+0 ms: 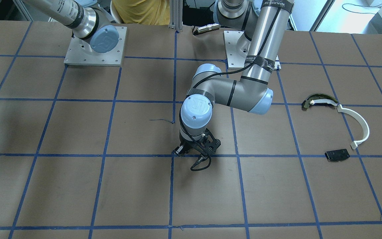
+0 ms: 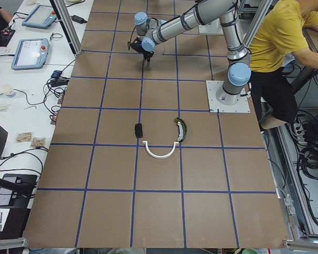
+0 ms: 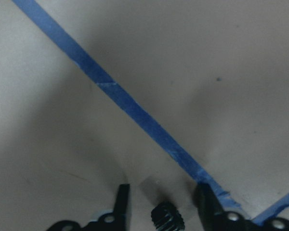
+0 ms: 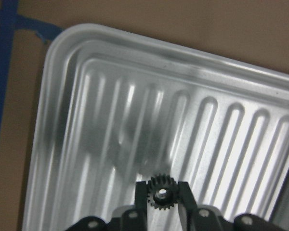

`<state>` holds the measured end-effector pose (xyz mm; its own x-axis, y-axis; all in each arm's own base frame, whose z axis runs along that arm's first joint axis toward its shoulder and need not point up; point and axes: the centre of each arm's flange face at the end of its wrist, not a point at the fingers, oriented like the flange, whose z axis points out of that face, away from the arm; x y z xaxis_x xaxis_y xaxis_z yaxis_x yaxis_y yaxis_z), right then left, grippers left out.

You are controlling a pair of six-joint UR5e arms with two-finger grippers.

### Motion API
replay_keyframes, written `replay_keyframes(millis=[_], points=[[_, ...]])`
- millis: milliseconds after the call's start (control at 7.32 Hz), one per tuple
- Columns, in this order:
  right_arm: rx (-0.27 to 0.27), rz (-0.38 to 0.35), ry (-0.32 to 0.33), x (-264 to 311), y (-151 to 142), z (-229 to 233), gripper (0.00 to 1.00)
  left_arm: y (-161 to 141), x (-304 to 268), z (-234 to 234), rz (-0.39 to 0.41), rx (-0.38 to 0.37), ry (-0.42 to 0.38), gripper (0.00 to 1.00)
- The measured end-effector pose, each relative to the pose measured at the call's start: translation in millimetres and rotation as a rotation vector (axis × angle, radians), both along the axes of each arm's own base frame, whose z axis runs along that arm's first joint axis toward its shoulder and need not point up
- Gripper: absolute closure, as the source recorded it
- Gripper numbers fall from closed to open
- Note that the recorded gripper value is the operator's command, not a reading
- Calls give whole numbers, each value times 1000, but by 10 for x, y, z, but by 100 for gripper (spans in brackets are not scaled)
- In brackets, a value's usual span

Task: Place bearing gear from tray to pile

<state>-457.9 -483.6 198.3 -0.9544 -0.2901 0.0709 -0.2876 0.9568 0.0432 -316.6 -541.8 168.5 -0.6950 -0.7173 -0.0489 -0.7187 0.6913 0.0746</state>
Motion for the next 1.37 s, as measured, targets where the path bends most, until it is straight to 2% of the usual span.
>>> replay_keyframes(millis=[273, 546, 683, 820, 956, 1093, 1230, 1366], points=[[-1, 34, -6, 627, -273, 423, 100, -12, -1, 15, -26, -5, 1, 100], [-6, 26, -1, 1749, -466, 755, 100, -41, -1, 92, -81, -22, 1, 100], [-17, 15, 5, 2219, -438, 880, 100, -50, 0, 118, -104, -28, 2, 100], [-18, 10, 4, 2449, -377, 914, 100, -59, 5, 148, -132, -34, 4, 100], [-14, 6, 0, 2550, -338, 917, 100, -67, 13, 193, -156, -41, 9, 91], [-10, -8, -8, 2603, -310, 917, 100, -72, 22, 244, -172, -50, 13, 19], [-3, -41, -19, 2674, -283, 911, 100, -86, 22, 294, -214, -63, 18, 7], [6, -90, -33, 2857, -249, 919, 100, -107, 10, 318, -282, -74, 23, 7]])
